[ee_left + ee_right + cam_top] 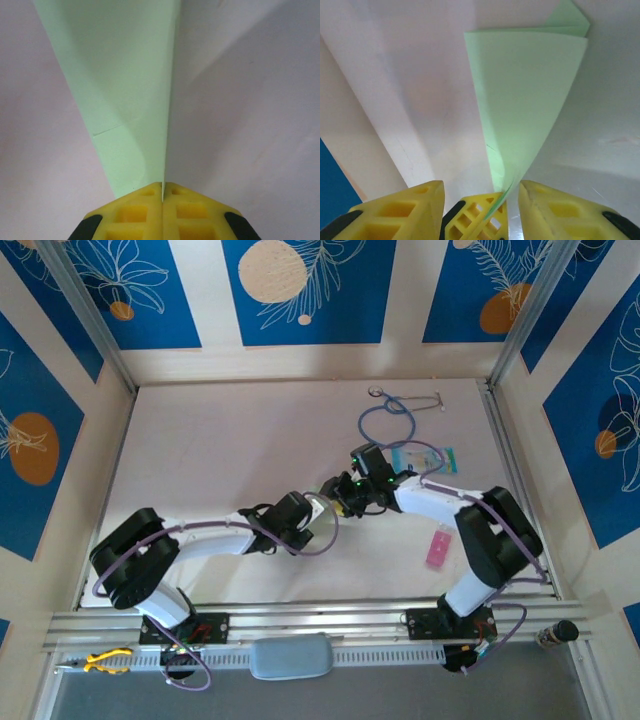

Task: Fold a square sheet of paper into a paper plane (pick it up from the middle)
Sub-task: Fold the wing for the fifth time at the center of the table.

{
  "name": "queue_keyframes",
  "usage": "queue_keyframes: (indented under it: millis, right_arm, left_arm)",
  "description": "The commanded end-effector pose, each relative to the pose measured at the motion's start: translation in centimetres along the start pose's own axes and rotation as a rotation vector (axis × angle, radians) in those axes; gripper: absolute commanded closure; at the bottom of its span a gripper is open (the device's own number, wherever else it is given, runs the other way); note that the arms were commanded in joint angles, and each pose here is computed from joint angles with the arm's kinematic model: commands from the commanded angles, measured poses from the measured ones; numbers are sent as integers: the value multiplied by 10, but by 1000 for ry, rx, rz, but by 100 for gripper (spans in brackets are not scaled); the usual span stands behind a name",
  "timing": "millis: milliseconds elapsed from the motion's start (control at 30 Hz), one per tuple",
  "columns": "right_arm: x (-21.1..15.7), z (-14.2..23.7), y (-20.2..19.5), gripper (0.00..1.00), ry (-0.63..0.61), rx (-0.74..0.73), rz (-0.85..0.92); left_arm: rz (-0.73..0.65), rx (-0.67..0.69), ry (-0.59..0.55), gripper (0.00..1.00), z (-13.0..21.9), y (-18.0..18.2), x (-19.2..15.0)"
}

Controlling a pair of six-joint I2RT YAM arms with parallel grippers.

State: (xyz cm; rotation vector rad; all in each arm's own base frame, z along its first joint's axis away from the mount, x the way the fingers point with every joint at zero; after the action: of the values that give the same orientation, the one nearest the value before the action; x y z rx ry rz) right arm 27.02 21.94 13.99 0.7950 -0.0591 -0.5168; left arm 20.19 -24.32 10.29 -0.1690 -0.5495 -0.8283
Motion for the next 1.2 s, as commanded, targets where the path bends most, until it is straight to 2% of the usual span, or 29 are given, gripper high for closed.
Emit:
queue_keyframes:
  millis: [0,333,733,867,1000,1167]
  right_arm:
    - [-1,18,-20,56,-64,-64,13]
    - [-7,36,-38,57,-166,3,50]
    - [-19,16,-40,62,-36,69,101]
    - [-21,9,-36,66,-19,87,139]
    - [-24,3,-34,75,-63,94,212]
    - [-27,0,-34,80,-75,107,262]
  left_arm:
    - [128,-164,5,98,0,-6,8]
    - [321,-400,11,97,-12,-4,16]
    - [484,-563,-3,97,-22,7,16]
    - [539,-605,-26,97,-26,11,13]
    - [582,-628,-49,98,-30,13,10]
    - [608,-636,-46,98,-35,13,5]
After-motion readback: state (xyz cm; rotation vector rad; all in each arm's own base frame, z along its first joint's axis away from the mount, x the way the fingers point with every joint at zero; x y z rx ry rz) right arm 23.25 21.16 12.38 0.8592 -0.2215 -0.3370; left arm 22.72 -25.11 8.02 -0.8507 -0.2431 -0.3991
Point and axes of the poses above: each hand's point on the last joint's axis, 136 mm out from that joint toward the fingers, its own z axis back along the fingers, its own y axis along the line the jaws close on, x = y × z, the point moved 8 cm from there along z, back along the fingers, and after that the axes turned 3 degrees about -z, right-handed, at the moved point
